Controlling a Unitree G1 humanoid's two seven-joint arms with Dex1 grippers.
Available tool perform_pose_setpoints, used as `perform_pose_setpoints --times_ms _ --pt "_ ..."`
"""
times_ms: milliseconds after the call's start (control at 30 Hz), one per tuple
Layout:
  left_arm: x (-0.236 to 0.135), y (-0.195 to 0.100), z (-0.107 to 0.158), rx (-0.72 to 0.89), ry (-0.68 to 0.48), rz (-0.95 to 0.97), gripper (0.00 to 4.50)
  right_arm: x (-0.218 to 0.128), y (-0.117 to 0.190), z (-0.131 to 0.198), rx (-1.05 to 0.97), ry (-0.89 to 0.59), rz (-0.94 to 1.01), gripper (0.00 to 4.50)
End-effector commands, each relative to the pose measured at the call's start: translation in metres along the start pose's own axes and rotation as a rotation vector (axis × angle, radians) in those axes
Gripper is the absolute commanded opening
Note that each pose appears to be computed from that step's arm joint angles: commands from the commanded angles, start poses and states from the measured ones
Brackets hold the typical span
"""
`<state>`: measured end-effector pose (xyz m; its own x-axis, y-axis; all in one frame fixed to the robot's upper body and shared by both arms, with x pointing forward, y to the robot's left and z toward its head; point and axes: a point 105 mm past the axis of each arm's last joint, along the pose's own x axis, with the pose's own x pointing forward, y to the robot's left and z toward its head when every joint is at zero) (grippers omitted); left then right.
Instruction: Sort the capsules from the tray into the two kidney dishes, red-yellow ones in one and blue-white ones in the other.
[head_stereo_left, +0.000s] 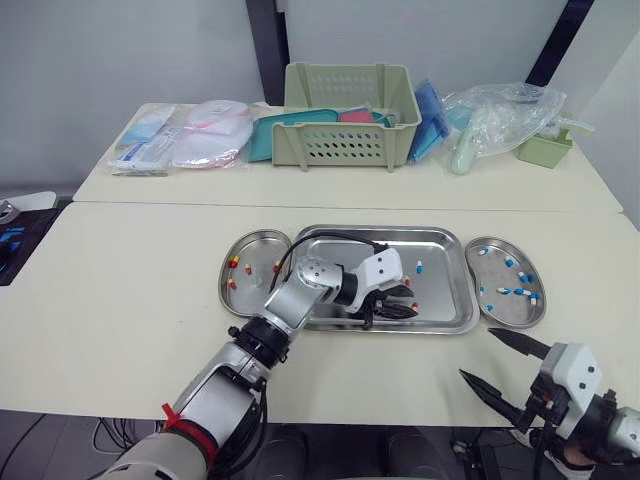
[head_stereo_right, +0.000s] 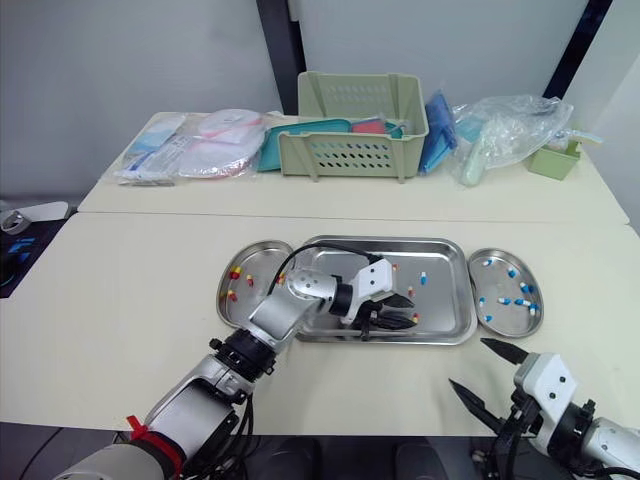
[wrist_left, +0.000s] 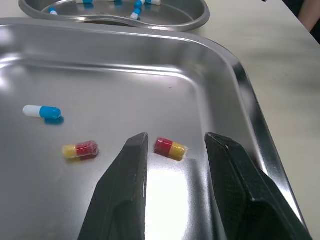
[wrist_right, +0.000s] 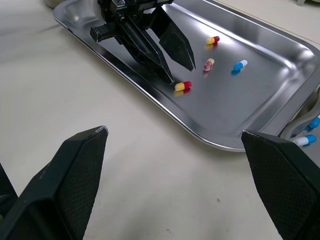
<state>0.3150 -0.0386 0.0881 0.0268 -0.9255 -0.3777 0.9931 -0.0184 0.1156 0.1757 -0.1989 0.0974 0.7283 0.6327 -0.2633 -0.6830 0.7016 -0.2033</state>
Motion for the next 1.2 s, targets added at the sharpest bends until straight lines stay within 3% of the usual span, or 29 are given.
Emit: perform_pose_setpoints --times_ms 33,167,567,700,933,1200 --pt "0.004 0.005 0.014 0.038 -0.035 0.0 2.18 -0.001 0.004 0.007 -0.031 -0.029 -0.001 4.5" --pt "0.007 0.002 0.012 0.062 -0.023 -0.02 3.36 -0.003 0.006 0.005 -0.027 -0.025 -0.007 4.5" --pt "0.015 0.006 0.0 0.06 0.065 -0.046 3.36 0.0 0.01 0.012 -0.021 -0.039 -0.019 4.5" --pt "0.016 0.005 -0.004 0.062 0.094 -0.067 2.59 0.001 0.01 0.014 -0.018 -0.038 -0.02 4.5" --pt "0.018 0.002 -0.012 0.078 0.146 -0.09 0.48 0.002 0.008 0.015 -0.017 -0.039 -0.025 4.5" --pt "0.018 0.002 -0.001 0.082 0.09 -0.089 0.44 0.003 0.006 0.016 -0.021 -0.04 -0.03 4.5"
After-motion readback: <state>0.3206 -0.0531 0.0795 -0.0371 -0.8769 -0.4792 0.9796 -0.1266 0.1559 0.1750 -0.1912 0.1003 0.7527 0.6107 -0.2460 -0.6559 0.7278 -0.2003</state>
